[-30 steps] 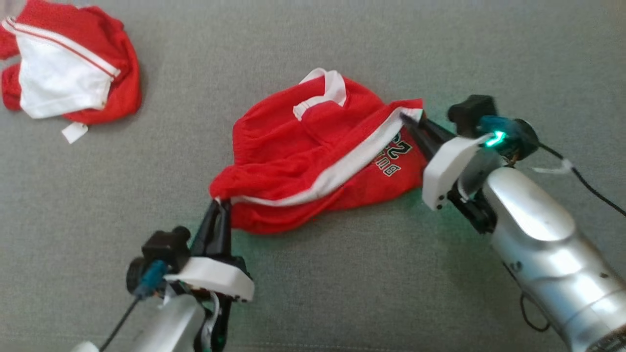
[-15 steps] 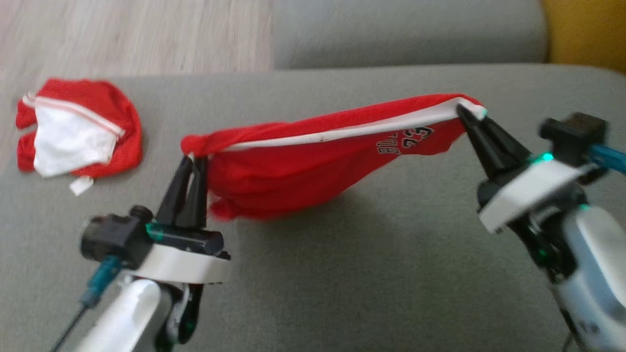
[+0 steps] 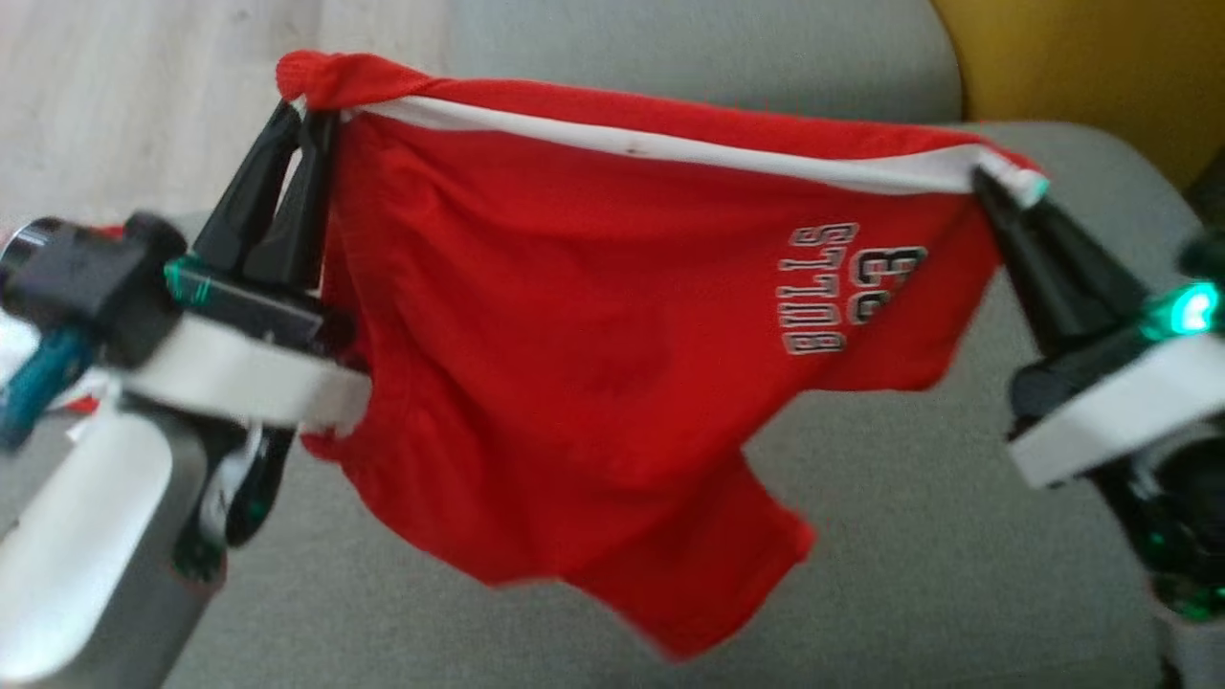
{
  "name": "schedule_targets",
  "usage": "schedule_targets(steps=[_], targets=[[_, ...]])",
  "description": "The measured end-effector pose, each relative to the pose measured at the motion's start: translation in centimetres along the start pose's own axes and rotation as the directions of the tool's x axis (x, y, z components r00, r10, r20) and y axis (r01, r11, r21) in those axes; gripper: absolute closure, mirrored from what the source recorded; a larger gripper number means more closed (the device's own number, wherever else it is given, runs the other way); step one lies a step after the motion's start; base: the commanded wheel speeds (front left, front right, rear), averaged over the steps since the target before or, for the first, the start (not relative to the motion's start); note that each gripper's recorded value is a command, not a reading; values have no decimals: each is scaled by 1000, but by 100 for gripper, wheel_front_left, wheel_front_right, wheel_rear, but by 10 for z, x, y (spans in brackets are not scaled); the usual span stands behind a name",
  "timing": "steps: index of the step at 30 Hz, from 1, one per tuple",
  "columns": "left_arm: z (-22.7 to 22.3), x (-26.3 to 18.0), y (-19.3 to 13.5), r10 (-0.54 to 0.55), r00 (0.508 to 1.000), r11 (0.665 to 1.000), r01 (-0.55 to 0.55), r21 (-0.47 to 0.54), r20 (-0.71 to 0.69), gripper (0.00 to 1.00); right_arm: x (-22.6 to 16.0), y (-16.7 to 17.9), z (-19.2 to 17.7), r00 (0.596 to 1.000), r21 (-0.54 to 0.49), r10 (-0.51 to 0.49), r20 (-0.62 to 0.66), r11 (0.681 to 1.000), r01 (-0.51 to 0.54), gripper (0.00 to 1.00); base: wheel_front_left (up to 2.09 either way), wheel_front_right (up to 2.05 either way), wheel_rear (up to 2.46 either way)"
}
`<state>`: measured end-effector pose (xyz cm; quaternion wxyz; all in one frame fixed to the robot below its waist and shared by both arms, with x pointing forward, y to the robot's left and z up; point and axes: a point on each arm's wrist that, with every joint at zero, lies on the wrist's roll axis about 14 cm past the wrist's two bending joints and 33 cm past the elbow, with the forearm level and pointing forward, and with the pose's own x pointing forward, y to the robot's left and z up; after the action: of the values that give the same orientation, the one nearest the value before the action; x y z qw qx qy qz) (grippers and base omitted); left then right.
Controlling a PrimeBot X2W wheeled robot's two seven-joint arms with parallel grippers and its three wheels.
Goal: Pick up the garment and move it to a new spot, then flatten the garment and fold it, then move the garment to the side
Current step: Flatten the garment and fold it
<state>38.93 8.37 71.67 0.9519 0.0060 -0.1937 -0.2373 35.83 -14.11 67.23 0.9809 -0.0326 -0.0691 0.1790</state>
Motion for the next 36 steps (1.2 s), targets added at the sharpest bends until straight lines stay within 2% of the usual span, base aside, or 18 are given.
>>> schedule_targets(steps=[3,6,11,14,16,19,20,21,23,24,27,31,36], targets=[[-33,15,9,-13,995,1000,11,-21,-99,100,18,1,-29,996,27,16,-93,1000,-14,100,0,0,0],[-52,44,23,-29,990,1000,28,-13,-137,100,53,-10,-40,993,33,22,-119,999,-18,100,0,0,0],[-52,112,45,-36,997,999,37,18,-63,100,124,-53,-8,998,-48,-54,22,997,55,100,0,0,0],[-48,147,46,-49,999,999,49,16,4,100,150,-74,6,988,-79,-105,110,990,114,100,0,0,0],[-57,160,45,-61,998,998,61,4,9,100,161,-79,-1,986,-78,-118,118,989,128,100,0,0,0],[-97,168,42,-64,996,997,61,-49,-56,100,169,-82,-42,990,-50,-135,45,989,137,100,0,0,0],[-116,167,40,-65,993,996,58,-73,-94,100,169,-83,-61,990,-35,-140,5,990,140,100,0,0,0],[-116,167,40,-65,993,996,58,-73,-94,100,169,-83,-61,990,-35,-140,5,990,140,100,0,0,0],[-156,159,31,-89,980,992,71,-105,-177,100,164,-84,-101,986,-8,-149,-76,989,149,100,0,0,0],[-198,143,22,-108,959,985,68,-158,-261,100,151,-85,-144,972,15,-163,-169,986,168,100,0,0,0],[-251,109,6,-132,920,972,46,-232,-368,100,125,-79,-194,946,57,-173,-274,979,195,100,0,0,0],[-278,64,-13,-150,890,957,21,-290,-431,100,95,-66,-214,935,115,-171,-311,970,216,100,0,0,0],[-267,25,-38,-162,889,942,10,-337,-427,100,59,-51,-208,936,154,-178,-303,960,233,100,0,0,0]])
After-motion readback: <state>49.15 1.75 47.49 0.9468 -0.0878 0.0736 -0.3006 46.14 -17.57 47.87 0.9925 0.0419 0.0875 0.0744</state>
